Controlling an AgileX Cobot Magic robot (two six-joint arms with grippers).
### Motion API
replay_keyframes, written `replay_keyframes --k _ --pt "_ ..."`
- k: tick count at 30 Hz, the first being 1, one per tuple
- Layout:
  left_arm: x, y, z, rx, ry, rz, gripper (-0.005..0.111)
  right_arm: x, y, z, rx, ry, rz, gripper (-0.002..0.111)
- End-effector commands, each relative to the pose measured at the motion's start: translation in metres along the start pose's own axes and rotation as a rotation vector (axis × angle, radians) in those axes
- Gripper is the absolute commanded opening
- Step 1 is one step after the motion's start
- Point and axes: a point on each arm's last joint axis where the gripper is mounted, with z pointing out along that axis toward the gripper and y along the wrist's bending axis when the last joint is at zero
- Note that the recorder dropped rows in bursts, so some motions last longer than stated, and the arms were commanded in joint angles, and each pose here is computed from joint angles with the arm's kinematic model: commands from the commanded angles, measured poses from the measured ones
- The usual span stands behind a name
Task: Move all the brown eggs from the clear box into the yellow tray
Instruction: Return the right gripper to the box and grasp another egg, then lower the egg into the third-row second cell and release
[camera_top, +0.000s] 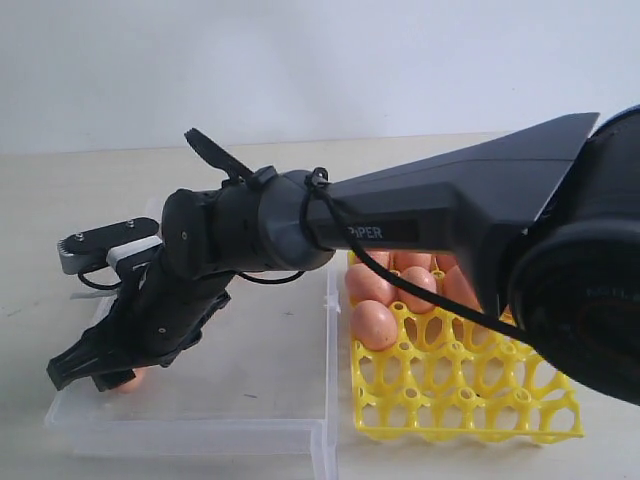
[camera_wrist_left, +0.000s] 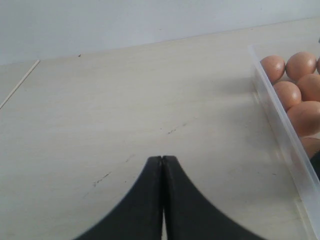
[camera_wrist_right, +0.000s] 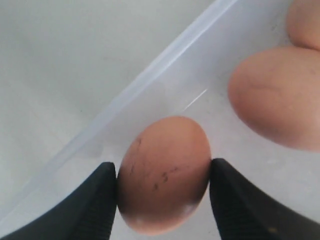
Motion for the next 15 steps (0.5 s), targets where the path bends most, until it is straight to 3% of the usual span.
replay_keyframes --k 1,3,8,15 --pt "-0.002 0.000 -0.001 0.005 -0.019 -0.005 0.000 -0.009 0.001 -0.023 0.042 -0.136 -0.045 0.000" --pt "-0.002 0.000 -0.001 0.005 -0.019 -0.005 0.000 -0.007 -0.003 -0.052 0.119 -0.307 -0.133 0.000" --pt "-0.002 0.000 -0.001 0.005 -0.019 -0.005 0.000 0.043 -0.028 -0.125 0.317 -0.627 -0.301 0.000" --pt "-0.002 0.000 -0.001 0.005 -0.019 -0.005 0.000 0.105 -0.065 -0.161 0.470 -0.649 -0.218 0.000"
